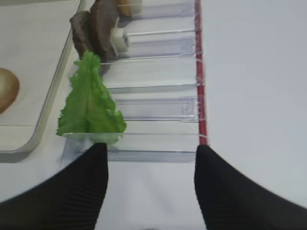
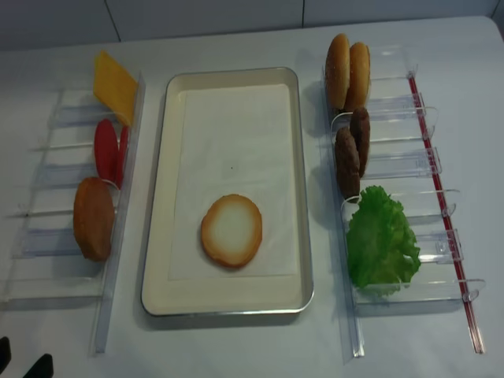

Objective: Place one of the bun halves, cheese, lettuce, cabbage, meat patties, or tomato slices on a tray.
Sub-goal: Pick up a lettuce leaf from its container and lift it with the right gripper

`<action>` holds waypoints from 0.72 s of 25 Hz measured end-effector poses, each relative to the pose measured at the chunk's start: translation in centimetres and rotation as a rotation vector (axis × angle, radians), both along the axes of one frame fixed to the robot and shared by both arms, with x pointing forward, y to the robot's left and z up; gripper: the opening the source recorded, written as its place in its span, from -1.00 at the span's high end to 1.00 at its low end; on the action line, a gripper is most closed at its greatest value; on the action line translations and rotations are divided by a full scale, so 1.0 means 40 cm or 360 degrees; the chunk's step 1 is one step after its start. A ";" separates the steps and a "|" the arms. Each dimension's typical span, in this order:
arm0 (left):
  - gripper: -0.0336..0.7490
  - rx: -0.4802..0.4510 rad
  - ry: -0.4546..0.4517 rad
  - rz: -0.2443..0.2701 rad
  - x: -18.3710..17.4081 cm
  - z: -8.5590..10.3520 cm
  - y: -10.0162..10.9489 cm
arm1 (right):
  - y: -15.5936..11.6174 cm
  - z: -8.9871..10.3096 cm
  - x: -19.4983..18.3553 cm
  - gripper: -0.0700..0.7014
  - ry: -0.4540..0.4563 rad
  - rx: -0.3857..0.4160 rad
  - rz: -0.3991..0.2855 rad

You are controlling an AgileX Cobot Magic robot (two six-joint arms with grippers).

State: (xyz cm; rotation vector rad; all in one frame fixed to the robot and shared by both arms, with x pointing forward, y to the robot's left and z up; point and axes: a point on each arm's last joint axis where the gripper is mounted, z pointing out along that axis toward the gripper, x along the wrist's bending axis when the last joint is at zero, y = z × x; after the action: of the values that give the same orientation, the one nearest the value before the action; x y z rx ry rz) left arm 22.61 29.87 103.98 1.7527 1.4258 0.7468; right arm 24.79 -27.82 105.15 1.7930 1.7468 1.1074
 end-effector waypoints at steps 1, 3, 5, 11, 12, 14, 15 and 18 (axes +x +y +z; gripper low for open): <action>-0.01 0.0000 0.0000 0.0000 0.000 0.000 0.000 | 0.006 0.008 0.020 -0.22 0.0075 0.0040 0.0019; -0.01 0.0000 0.0000 0.0000 0.000 0.000 0.000 | 0.017 0.023 0.050 -0.22 0.0178 0.0114 0.0051; -0.01 0.0000 0.0000 0.0000 0.000 0.000 0.000 | 0.025 0.032 0.091 -0.22 0.0284 0.0175 0.0065; -0.01 0.0000 0.0000 0.0000 0.000 0.000 0.000 | 0.045 0.017 0.199 -0.22 0.0508 0.0272 0.0146; -0.01 0.0000 0.0000 0.0000 0.000 0.000 0.000 | 0.047 0.011 0.216 -0.22 0.0539 0.0284 0.0149; -0.01 0.0000 0.0000 0.0000 0.000 0.000 0.000 | 0.051 0.000 0.245 -0.22 0.0598 0.0316 0.0152; -0.01 0.0000 0.0000 0.0000 0.000 0.000 0.000 | 0.054 -0.008 0.261 -0.22 0.0640 0.0337 0.0153; -0.01 0.0000 0.0000 0.0000 0.000 0.000 0.000 | 0.060 -0.027 0.297 -0.22 0.0733 0.0379 0.0168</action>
State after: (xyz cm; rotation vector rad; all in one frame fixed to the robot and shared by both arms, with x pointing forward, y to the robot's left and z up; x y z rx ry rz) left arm 22.61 29.87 103.98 1.7527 1.4258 0.7468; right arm 36.65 -25.41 104.07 2.2662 2.0566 1.0366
